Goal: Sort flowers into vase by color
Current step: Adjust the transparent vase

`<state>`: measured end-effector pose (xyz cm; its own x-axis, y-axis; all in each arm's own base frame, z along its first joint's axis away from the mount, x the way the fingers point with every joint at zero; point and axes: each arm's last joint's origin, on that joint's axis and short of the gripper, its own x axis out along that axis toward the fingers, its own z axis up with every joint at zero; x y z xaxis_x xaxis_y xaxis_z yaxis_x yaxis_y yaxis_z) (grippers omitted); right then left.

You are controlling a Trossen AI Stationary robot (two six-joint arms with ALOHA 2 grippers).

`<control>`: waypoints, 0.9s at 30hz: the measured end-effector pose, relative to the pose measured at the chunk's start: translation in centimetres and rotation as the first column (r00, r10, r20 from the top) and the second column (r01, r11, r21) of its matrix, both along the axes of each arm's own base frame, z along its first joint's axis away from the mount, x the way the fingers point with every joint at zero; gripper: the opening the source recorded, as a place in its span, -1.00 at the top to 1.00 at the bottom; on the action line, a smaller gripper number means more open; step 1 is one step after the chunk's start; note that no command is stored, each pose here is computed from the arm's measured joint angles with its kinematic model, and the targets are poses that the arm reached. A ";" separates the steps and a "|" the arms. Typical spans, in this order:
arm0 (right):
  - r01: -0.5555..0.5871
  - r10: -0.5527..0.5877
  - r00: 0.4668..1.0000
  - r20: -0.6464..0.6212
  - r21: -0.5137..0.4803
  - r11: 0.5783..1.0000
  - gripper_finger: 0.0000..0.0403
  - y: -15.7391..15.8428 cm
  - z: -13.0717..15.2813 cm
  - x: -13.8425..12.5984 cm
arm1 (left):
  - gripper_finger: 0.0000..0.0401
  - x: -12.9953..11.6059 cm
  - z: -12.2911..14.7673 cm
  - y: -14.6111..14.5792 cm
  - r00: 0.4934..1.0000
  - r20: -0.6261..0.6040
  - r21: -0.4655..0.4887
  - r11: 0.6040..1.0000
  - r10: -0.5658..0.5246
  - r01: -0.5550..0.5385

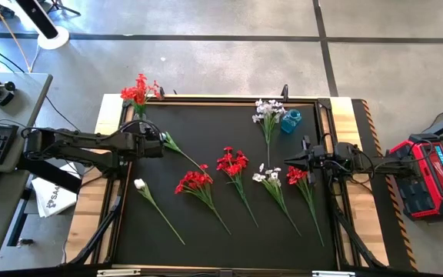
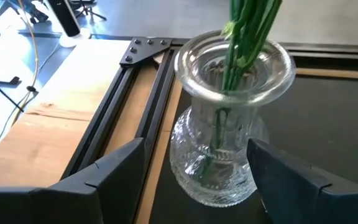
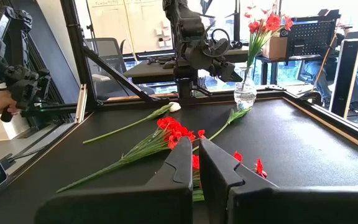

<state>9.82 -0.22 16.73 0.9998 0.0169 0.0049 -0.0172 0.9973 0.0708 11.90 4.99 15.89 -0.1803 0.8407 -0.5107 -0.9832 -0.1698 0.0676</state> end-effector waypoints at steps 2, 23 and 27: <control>0.000 0.000 1.000 0.000 0.000 1.000 1.00 0.0 0.0 0.0 | -0.25 0.0 0.0 0.0 1.000 -0.001 0.004 1.000 0.000 0.000; 0.000 0.000 1.000 0.000 0.000 1.000 1.00 0.0 0.0 0.0 | 0.28 0.4 0.0 -0.5 0.998 0.047 0.018 0.999 -0.030 0.030; 0.001 -0.001 1.000 0.000 0.000 1.000 1.00 0.0 0.0 0.0 | 0.32 0.5 0.0 -0.7 0.998 0.053 0.003 0.999 -0.046 0.046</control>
<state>9.82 -0.22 16.73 0.9999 0.0164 0.0051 -0.0167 0.9974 0.0708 12.39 4.24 15.87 -0.1141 0.8484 -0.5168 -0.9921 -0.1244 0.0149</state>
